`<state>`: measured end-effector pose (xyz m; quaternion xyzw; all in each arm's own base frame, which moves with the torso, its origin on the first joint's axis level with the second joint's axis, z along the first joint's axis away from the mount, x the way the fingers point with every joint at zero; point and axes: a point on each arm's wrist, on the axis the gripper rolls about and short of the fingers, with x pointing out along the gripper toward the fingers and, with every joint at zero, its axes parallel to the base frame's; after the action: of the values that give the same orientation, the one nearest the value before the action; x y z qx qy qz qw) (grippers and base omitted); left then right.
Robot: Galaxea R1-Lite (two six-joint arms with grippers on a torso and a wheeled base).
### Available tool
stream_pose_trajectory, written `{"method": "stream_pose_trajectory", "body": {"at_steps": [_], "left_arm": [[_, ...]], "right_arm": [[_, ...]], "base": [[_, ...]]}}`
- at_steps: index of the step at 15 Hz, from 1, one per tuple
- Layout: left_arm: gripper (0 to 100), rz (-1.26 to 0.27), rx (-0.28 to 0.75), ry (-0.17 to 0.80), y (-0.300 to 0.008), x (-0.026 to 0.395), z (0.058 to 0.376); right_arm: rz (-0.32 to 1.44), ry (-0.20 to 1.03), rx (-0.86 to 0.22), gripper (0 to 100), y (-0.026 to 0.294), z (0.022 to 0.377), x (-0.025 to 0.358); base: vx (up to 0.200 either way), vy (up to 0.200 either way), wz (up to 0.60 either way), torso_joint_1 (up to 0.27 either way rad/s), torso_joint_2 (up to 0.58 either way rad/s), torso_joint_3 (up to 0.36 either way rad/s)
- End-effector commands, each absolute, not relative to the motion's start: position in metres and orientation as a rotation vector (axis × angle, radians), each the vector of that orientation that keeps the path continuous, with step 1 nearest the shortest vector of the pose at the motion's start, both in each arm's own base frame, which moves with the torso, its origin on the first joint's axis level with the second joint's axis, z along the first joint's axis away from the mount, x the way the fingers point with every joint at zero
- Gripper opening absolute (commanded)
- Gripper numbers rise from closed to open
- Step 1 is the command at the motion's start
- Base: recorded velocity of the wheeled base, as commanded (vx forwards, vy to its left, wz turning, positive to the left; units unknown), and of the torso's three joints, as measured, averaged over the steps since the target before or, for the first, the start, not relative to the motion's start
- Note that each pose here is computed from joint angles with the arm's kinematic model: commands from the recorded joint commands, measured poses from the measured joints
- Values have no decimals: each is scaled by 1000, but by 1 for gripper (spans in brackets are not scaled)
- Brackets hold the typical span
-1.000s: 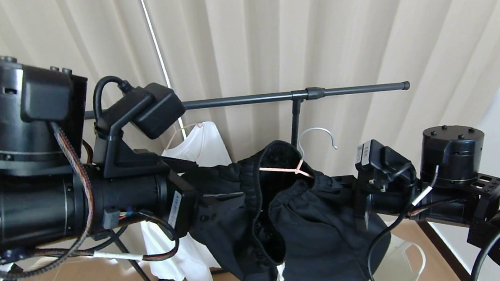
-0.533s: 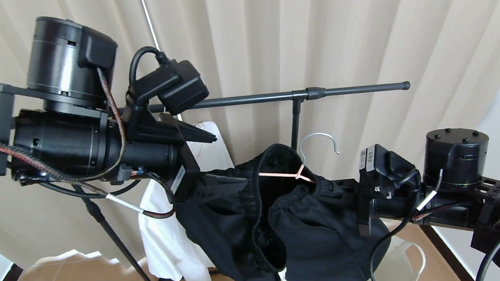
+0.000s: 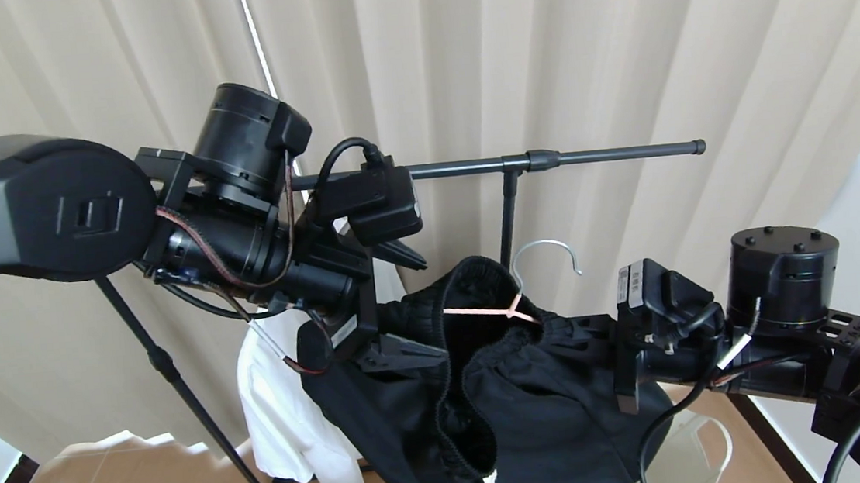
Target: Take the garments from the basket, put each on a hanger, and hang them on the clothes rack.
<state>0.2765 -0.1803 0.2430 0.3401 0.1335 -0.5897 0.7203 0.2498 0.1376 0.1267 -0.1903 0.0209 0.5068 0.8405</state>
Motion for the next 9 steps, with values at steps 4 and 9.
{"method": "stream_pose_trajectory", "body": {"at_steps": [4,9], "left_arm": [[100,-1331,739,350,-187,288,223],[100,-1328,726,371,-188,290,219]], "right_arm": [[1084,34,-416,0,139,127,245],[1101,14,-423,0,140,132,236]], "base": [[0,0,0,0,0,0],[0,0,0,0,0,0]]}}
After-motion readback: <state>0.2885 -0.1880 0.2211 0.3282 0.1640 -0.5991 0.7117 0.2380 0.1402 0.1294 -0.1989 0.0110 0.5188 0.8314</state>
